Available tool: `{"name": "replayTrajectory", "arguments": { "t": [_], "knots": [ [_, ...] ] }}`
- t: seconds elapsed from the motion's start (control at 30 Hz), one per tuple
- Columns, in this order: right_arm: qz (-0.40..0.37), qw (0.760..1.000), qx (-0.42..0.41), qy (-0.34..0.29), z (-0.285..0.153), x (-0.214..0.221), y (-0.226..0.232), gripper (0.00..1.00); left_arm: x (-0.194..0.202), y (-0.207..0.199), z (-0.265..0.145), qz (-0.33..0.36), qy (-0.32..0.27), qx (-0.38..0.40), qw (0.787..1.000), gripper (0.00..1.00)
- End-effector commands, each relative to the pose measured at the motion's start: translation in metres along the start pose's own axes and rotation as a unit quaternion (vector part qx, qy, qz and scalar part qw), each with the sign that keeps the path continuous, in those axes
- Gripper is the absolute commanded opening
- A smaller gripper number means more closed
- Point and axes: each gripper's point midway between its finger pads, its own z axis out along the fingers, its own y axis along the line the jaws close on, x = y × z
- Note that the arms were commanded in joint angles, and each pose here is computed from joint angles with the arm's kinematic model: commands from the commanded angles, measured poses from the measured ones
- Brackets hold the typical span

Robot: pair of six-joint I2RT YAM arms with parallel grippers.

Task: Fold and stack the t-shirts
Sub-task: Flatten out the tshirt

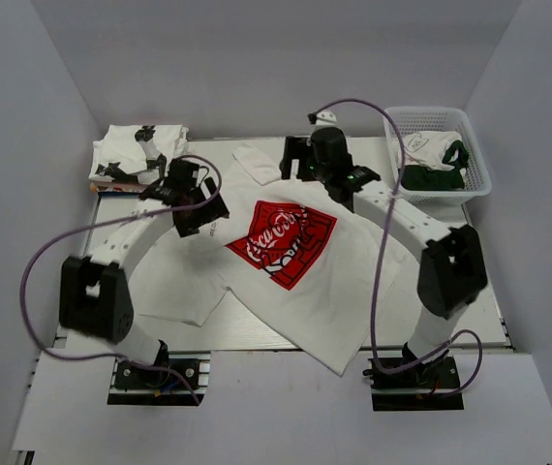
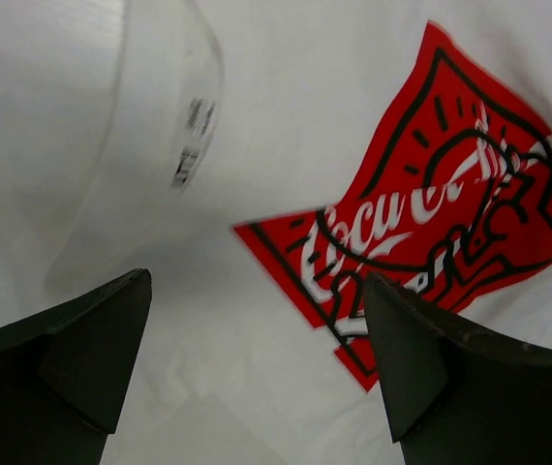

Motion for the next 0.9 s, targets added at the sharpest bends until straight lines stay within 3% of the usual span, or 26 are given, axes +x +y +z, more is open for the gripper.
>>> {"name": "replayTrajectory", "arguments": {
  "t": [0.0, 0.03, 0.17, 0.2, 0.53, 0.57, 0.63, 0.87],
  "knots": [
    [0.052, 0.985, 0.113, 0.121, -0.039, 0.084, -0.064, 0.9, -0.035, -0.054, 0.025, 0.037, -0.007, 0.081, 0.996, 1.0],
    [0.055, 0.976, 0.134, 0.16, -0.056, 0.122, -0.084, 0.9, -0.021, -0.052, 0.054, 0.047, 0.033, 0.062, 0.996, 1.0],
    [0.077, 0.961, 0.169, 0.207, -0.099, 0.168, -0.118, 0.9, -0.05, -0.078, 0.087, 0.079, 0.026, 0.064, 0.994, 1.0],
    [0.083, 0.954, 0.182, 0.224, -0.109, 0.183, -0.13, 0.9, -0.045, -0.069, 0.113, 0.079, 0.039, 0.041, 0.995, 1.0],
    [0.096, 0.931, 0.184, 0.3, -0.13, 0.241, -0.155, 0.9, -0.053, -0.072, 0.225, 0.118, 0.077, 0.019, 0.99, 1.0],
    [0.1, 0.933, 0.164, 0.303, -0.127, 0.242, -0.149, 0.9, -0.073, -0.081, 0.227, 0.115, 0.056, 0.029, 0.991, 1.0],
    [0.1, 0.931, 0.149, 0.317, -0.124, 0.248, -0.146, 0.9, -0.071, -0.067, 0.254, 0.131, 0.051, -0.001, 0.99, 1.0],
    [0.064, 0.929, 0.15, 0.331, -0.116, 0.249, -0.154, 0.9, -0.151, -0.094, 0.293, 0.166, -0.137, 0.021, 0.976, 1.0]
  ]
}}
